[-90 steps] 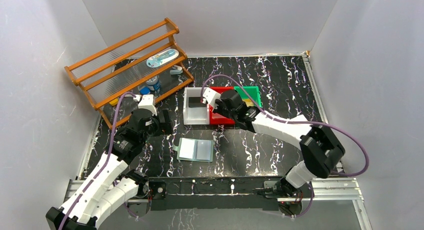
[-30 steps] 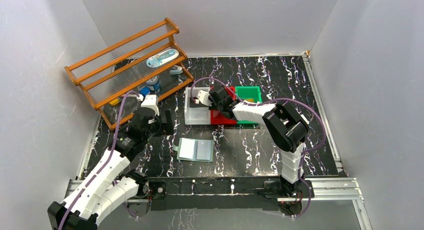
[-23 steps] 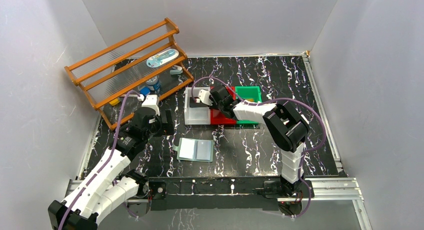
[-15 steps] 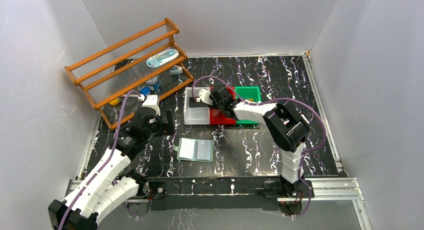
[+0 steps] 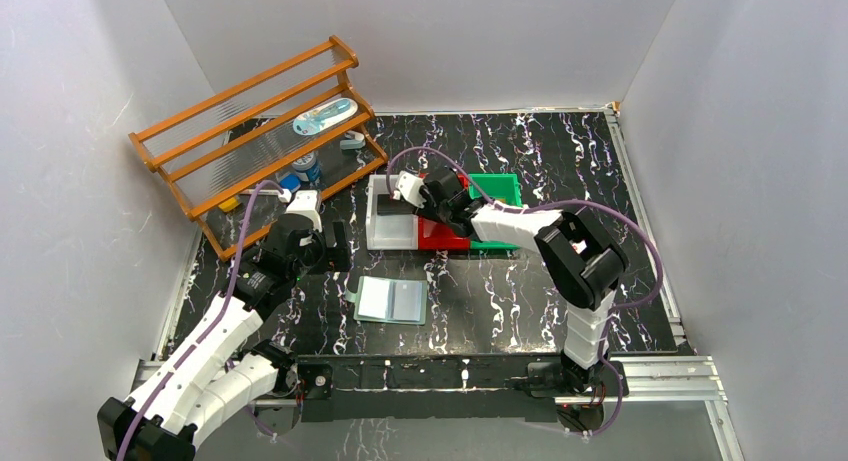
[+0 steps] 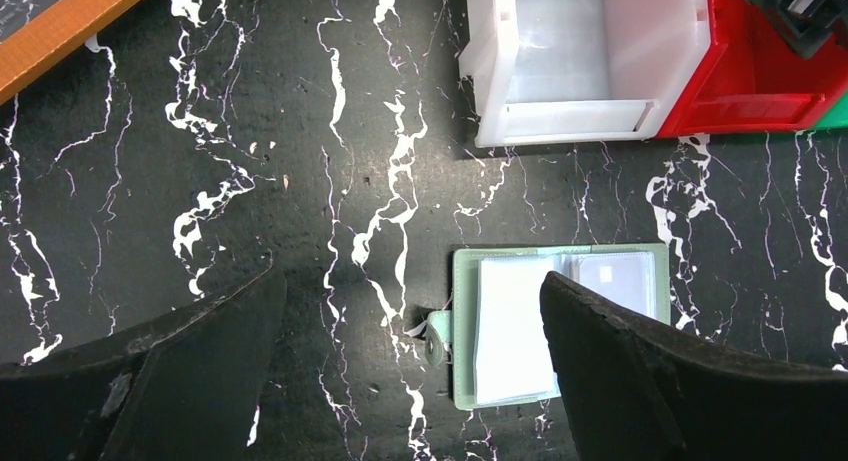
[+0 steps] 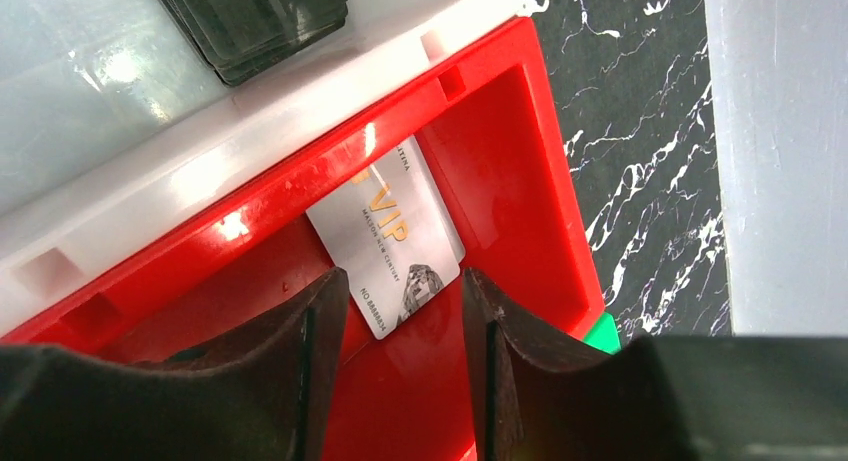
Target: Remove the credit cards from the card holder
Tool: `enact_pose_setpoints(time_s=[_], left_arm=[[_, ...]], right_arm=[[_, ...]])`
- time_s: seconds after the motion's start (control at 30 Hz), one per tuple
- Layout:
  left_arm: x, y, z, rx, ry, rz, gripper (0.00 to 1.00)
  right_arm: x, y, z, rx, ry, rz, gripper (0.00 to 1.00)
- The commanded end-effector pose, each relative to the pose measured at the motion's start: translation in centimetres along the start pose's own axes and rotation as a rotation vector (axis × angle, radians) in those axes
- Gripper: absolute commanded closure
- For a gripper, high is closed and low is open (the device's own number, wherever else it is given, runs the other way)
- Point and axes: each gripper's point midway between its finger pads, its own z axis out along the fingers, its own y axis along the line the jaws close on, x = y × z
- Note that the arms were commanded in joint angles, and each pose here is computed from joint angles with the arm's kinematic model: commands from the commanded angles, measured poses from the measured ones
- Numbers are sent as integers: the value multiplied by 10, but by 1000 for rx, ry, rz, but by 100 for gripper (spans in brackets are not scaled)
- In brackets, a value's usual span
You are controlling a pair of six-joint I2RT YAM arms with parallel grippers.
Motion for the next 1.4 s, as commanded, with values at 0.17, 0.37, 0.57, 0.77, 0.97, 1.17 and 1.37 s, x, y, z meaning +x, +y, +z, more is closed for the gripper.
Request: enact_pose_setpoints(time_s=[0.17, 0.37, 0.57, 0.77, 0.97, 1.17, 1.37], left_arm=[[-6, -2, -6, 11, -10, 18, 2], [-9, 1, -9, 3, -33, 11, 2], [-8, 0, -9, 8, -29, 11, 2], [-9, -1, -9, 10, -32, 10, 2], [-9, -1, -10, 12, -33, 10, 2], [-9, -1, -10, 13, -34, 10, 2], [-9, -1, -9, 11, -33, 10, 2]], right_arm=[[-40, -26, -37, 51, -121, 464, 48], [-37, -3, -51, -11, -9, 888, 55], [-25, 16, -46, -28, 128, 1050, 55], [-11, 23, -31, 14, 214, 1102, 55], [-11, 18, -16, 54, 238, 1115, 55], [0, 19, 1, 112, 278, 1111, 56], [9, 17, 10, 178, 292, 1128, 55]])
